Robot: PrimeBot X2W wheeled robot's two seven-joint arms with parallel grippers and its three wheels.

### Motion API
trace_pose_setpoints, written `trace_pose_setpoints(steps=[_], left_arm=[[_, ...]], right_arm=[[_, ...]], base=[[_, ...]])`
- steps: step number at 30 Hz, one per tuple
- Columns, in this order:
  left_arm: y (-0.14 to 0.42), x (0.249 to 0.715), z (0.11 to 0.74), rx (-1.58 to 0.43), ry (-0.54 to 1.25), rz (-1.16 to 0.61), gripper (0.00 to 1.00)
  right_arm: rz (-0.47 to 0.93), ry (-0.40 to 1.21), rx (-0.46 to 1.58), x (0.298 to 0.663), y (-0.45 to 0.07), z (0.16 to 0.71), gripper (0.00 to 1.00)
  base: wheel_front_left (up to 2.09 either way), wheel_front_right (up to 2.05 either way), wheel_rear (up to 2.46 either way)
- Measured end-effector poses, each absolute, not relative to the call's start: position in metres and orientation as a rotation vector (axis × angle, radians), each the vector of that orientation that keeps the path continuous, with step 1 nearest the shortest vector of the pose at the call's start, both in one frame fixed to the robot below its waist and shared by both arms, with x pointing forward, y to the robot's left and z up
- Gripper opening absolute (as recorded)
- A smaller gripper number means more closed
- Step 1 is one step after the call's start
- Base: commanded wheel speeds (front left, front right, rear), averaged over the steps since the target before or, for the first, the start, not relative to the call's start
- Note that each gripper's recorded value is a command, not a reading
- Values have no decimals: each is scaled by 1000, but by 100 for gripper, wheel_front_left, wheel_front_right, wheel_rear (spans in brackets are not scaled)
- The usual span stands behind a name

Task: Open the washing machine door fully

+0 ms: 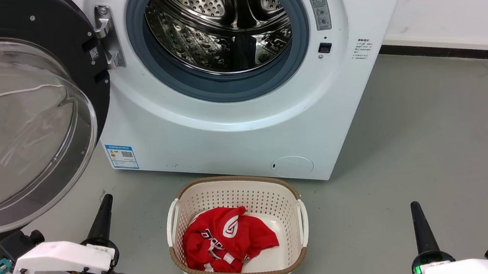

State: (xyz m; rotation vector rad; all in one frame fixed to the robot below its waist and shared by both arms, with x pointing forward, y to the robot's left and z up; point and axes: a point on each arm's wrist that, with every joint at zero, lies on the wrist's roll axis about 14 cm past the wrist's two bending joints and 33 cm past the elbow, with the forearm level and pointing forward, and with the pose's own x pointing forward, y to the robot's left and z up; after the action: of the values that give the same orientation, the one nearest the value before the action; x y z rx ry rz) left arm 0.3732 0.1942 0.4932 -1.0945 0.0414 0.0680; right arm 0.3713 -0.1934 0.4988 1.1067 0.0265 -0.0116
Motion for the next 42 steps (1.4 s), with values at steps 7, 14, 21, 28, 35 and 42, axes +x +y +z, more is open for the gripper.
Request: trace_pose_setpoints(steps=[7, 14, 21, 28, 35, 42], left_arm=[[194, 376, 494, -1165, 43, 62, 0], [194, 377, 493, -1232, 48, 58, 0], [195, 380, 496, -1295, 42, 48, 0], [195, 381, 496, -1355, 41, 42, 0], [197, 383, 498, -1418, 34, 34, 0], [198, 385, 501, -1472, 24, 25, 0]], right_arm=[[-14, 21, 1175, 374, -195, 500, 0], [-13, 24, 1241, 376, -195, 500, 0], [-19, 24, 1301, 377, -197, 499, 0], [-15, 18, 1359, 380, -198, 502, 0], [-14, 16, 1420, 382, -199, 502, 0], [-15, 16, 1471, 383, -199, 502, 0]], base=[[0, 0, 0], [0, 0, 0], [0, 0, 0], [0, 0, 0], [0, 0, 0], [0, 0, 0]])
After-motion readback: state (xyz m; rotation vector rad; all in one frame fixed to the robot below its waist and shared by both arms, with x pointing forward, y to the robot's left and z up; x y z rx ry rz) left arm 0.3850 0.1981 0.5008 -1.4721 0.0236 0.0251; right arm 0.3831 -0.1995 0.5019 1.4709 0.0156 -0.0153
